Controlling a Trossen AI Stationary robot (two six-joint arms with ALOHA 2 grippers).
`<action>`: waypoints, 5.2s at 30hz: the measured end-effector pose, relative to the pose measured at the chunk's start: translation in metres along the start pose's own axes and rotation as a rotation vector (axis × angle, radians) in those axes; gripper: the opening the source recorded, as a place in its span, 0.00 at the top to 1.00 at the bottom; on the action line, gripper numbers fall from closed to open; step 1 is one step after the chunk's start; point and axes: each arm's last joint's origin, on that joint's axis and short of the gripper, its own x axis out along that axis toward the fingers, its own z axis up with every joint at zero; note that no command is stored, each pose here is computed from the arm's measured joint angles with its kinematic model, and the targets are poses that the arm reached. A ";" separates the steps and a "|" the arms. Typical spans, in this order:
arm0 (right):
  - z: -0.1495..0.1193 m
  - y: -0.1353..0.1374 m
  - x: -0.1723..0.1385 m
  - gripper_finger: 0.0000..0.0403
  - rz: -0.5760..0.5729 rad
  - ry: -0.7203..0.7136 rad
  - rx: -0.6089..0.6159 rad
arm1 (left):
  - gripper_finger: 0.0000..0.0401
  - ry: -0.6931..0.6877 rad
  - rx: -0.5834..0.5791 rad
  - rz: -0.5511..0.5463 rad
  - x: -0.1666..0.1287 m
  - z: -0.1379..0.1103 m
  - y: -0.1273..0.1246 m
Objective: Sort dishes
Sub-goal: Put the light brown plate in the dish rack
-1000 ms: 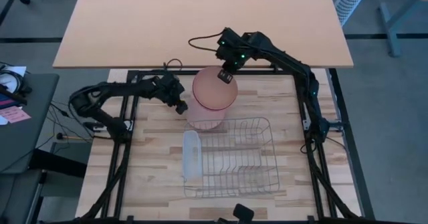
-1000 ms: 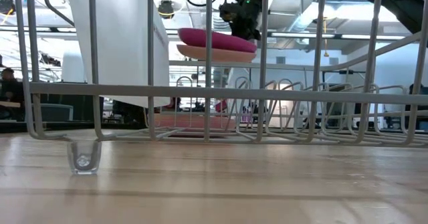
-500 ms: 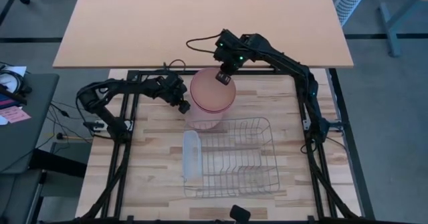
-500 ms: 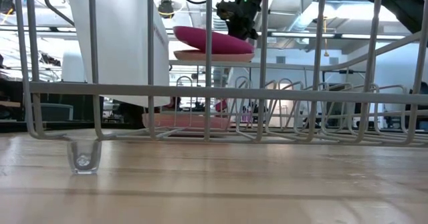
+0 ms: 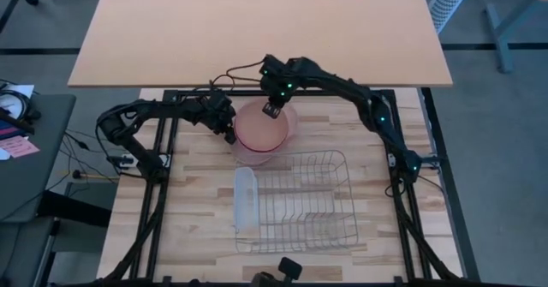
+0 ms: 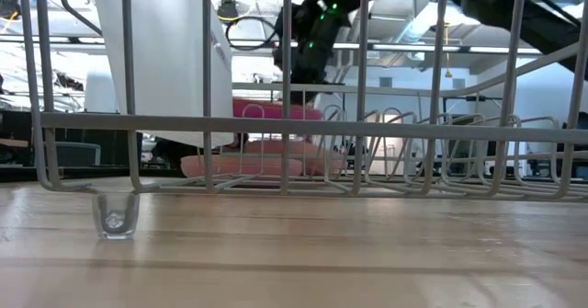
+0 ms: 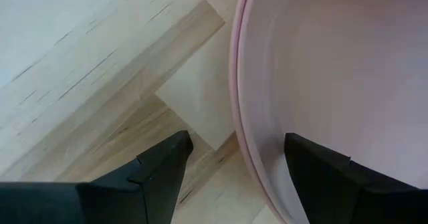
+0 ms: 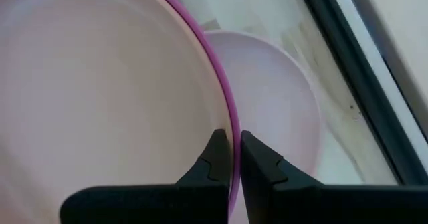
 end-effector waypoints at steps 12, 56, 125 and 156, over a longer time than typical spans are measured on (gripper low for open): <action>0.004 -0.001 -0.043 0.96 -0.005 -0.118 -0.025 | 0.39 -0.015 0.002 0.013 0.000 0.001 0.004; -0.035 0.003 -0.155 0.97 0.127 -0.130 -0.102 | 0.39 -0.508 1.212 0.137 -0.077 0.017 -0.068; -0.033 0.004 -0.158 0.97 0.124 -0.167 -0.129 | 0.99 -0.364 1.683 0.347 0.005 0.029 -0.072; -0.031 0.001 -0.159 0.97 0.117 -0.187 -0.141 | 0.99 -0.022 1.685 0.085 -0.047 -0.038 -0.107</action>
